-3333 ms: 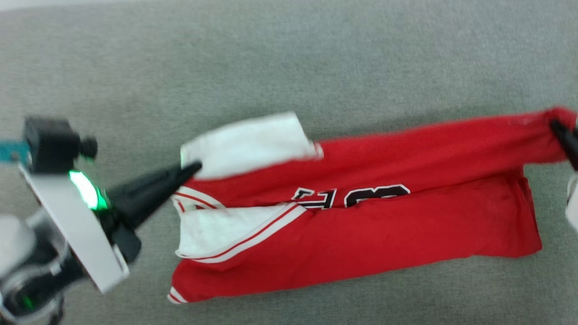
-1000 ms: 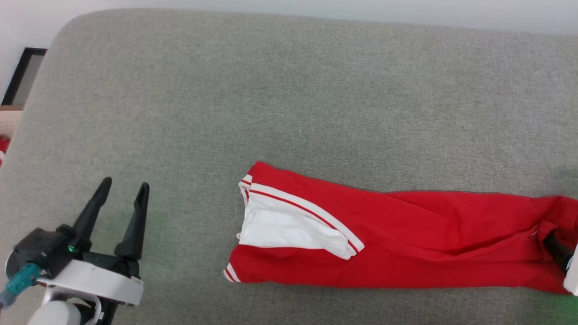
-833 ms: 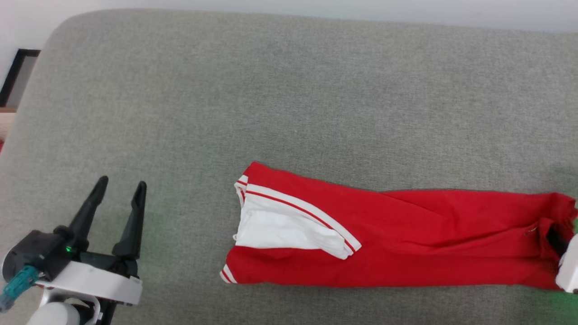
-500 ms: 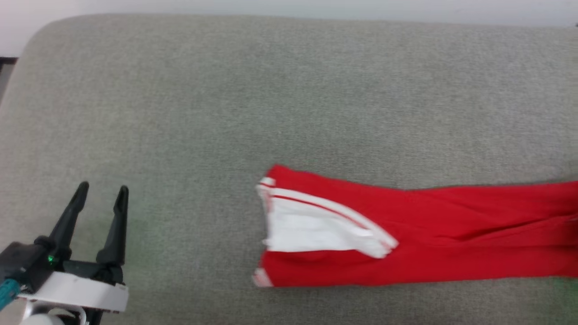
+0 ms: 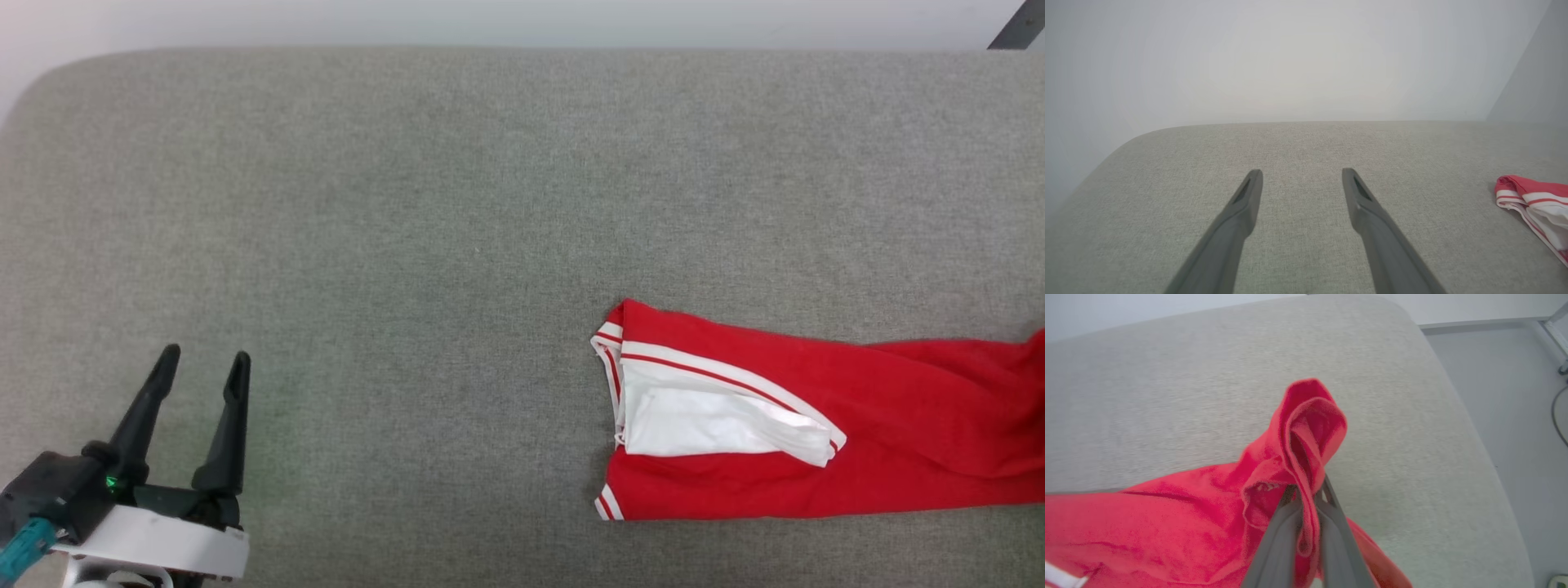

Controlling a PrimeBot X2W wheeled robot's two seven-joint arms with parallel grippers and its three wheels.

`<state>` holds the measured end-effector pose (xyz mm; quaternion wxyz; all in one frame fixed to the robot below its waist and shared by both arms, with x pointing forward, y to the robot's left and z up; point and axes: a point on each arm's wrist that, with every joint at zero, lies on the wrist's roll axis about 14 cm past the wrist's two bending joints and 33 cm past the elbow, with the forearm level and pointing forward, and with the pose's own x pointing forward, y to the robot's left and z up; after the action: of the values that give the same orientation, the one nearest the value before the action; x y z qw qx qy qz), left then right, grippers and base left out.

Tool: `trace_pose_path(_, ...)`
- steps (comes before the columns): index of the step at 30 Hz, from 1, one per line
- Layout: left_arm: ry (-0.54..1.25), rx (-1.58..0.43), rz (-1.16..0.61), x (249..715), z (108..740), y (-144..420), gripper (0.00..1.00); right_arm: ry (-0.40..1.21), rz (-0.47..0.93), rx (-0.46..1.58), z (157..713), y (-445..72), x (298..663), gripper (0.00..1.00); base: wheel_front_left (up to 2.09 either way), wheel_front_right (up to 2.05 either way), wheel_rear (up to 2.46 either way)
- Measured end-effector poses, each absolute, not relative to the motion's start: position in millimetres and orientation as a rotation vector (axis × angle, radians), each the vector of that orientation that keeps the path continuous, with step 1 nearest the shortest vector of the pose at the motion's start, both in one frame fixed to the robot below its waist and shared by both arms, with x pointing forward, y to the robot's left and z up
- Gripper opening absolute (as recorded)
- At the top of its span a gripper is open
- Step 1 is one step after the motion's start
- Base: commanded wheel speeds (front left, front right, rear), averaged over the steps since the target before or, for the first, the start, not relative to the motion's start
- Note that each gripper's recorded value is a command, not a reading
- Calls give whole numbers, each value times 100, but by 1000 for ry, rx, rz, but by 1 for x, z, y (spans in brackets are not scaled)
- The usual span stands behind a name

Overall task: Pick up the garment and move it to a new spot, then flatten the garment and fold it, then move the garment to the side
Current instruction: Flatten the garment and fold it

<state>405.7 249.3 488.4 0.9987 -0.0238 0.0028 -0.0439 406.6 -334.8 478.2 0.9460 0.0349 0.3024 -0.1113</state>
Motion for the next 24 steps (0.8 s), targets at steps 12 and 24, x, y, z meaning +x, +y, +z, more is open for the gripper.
trace_pose_path(12, 1, -102, -55, 395, 488, 247, 100, 561, 418, 99, 490, -122, 408, 0, 0, 0, 0)
trace_pose_path(24, 4, -171, 0, 388, 484, 250, 100, 653, 752, -34, 453, -9, 406, 0, 0, 0, 0)
